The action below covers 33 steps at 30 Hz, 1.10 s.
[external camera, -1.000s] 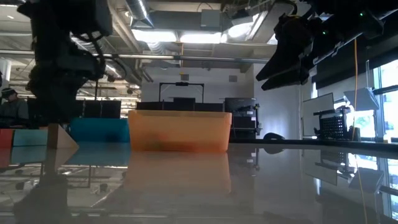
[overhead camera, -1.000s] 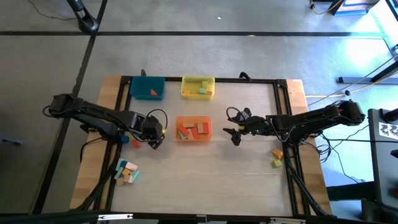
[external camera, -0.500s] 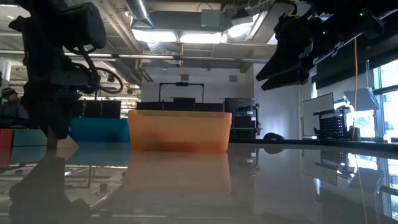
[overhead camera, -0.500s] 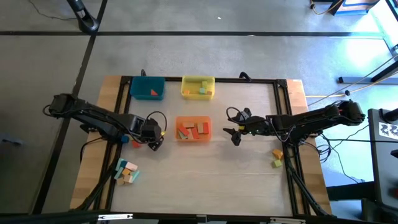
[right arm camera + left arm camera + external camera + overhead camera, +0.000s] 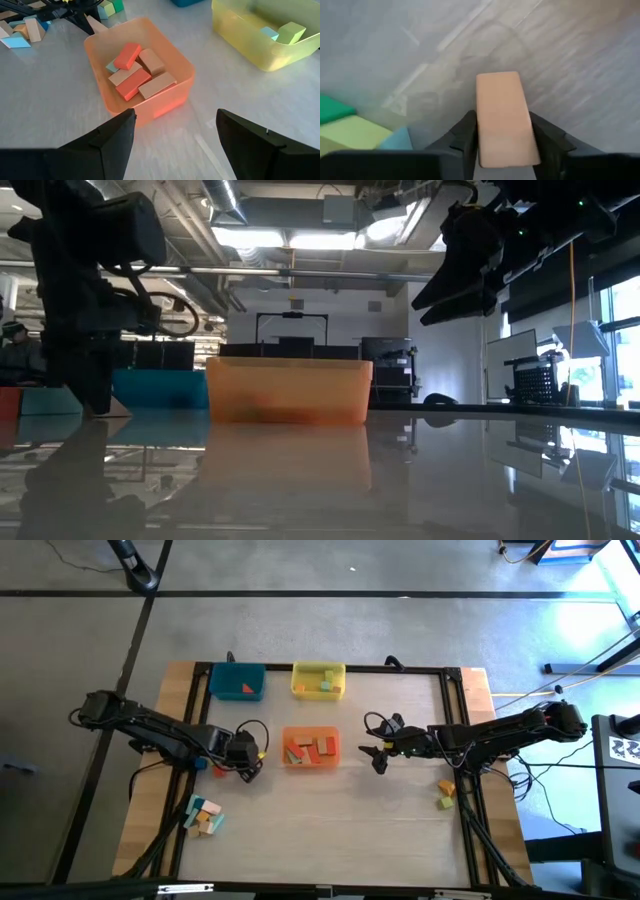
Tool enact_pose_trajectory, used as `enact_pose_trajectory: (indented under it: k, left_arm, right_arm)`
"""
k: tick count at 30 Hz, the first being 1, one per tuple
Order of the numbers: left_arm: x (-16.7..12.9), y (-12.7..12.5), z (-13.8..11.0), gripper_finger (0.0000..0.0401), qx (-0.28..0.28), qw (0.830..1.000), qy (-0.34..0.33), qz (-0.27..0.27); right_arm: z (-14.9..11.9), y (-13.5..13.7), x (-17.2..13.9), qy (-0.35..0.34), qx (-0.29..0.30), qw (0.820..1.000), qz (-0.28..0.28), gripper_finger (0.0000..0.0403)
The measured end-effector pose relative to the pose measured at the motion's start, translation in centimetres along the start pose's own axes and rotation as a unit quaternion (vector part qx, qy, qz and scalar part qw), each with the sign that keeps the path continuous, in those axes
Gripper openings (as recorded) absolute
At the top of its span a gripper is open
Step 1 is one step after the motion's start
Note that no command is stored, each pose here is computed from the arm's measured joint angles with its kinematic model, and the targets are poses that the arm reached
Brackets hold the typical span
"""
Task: Sort blocks by size
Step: Put the brown triangle block into the blue bin
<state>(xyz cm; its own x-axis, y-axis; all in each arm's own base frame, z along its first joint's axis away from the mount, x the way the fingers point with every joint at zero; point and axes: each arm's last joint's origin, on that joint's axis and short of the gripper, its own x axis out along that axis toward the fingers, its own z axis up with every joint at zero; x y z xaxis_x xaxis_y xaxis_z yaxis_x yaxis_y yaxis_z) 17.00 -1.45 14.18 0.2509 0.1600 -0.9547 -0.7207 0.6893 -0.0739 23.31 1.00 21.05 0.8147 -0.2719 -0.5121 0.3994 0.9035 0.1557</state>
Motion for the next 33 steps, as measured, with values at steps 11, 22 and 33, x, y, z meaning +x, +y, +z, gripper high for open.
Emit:
enact_pose_trajectory:
  k: [11,22,33]
  left_arm:
    - [-1.3,-0.7,1.0,0.0122,0.050,0.998,-0.011,-0.025]
    - [-7.4,1.1,6.2,0.0125,0.072,0.981,-0.173,0.049]
    - [-7.0,7.3,10.6,0.0128,0.011,0.963,-0.198,0.183]
  right_arm:
    - [0.0,0.0,0.0,0.000,0.000,1.000,0.000,0.0276]
    - [0.0,0.0,0.0,0.000,0.000,1.000,0.000,0.0276]
    - [0.0,0.0,0.0,0.000,0.000,1.000,0.000,0.0276]
